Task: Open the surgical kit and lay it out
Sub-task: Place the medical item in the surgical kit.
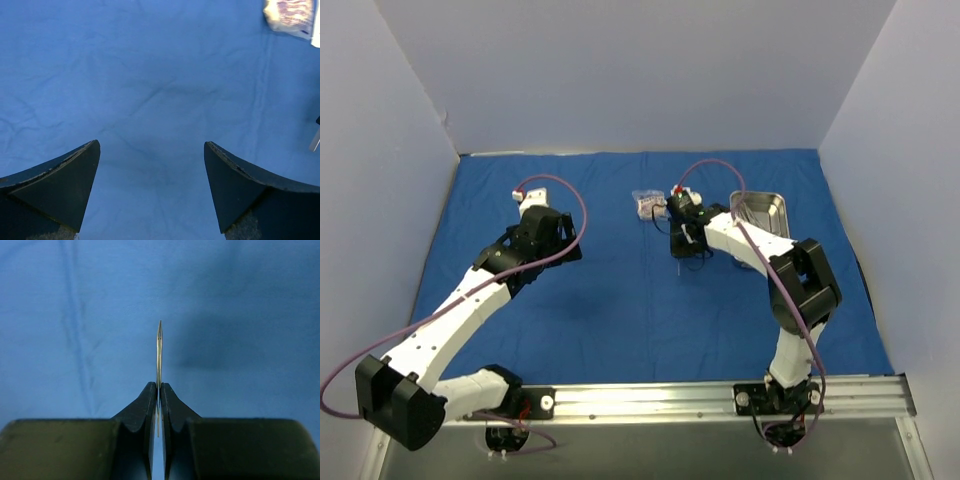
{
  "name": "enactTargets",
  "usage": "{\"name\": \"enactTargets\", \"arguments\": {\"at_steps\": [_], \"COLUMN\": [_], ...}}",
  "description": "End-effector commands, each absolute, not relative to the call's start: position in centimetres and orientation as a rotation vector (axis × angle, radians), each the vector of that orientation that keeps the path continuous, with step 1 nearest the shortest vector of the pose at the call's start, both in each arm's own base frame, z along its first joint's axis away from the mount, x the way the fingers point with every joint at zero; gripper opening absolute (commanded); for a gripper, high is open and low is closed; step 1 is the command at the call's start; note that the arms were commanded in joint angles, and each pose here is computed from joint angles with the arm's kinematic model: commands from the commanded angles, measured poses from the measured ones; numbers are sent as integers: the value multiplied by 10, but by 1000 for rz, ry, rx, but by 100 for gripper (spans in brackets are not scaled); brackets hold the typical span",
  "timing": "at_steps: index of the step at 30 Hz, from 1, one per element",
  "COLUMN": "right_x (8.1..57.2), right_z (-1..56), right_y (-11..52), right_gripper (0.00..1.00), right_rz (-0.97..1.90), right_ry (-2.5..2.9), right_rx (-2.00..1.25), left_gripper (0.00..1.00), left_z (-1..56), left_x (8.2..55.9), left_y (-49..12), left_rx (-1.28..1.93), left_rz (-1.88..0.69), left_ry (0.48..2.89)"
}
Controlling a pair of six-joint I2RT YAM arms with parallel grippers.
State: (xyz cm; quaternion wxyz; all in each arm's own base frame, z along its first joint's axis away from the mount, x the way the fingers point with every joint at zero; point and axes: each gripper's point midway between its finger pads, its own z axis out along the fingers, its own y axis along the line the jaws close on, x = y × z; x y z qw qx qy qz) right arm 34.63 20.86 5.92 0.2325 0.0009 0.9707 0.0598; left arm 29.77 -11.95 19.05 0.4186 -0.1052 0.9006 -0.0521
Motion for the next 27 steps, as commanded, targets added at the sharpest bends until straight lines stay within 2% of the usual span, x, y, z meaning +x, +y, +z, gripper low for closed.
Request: {"name": "enactTargets", "arguments": {"at_steps": [1, 9, 18, 27], "right_x": [355, 361, 366, 363], "right_z": [46, 28, 27, 19], "right_y": [203, 190, 173, 171], "right_gripper": [0, 0, 0, 10], "right_rz": [66, -15, 63, 67], "right_ry": [2662, 2701, 2719, 2756], "right_rx": [13, -77, -25, -83], "left_gripper": [94, 94, 94, 94], "left_z": [191, 184, 180, 180], "left_x": [295, 294, 297, 300], "left_y": [-111, -98, -94, -96], "left_rx": [-260, -273, -286, -285], "left_rz": [-119, -122, -142, -152], "left_ry": [2263, 2277, 2278, 2279]}}
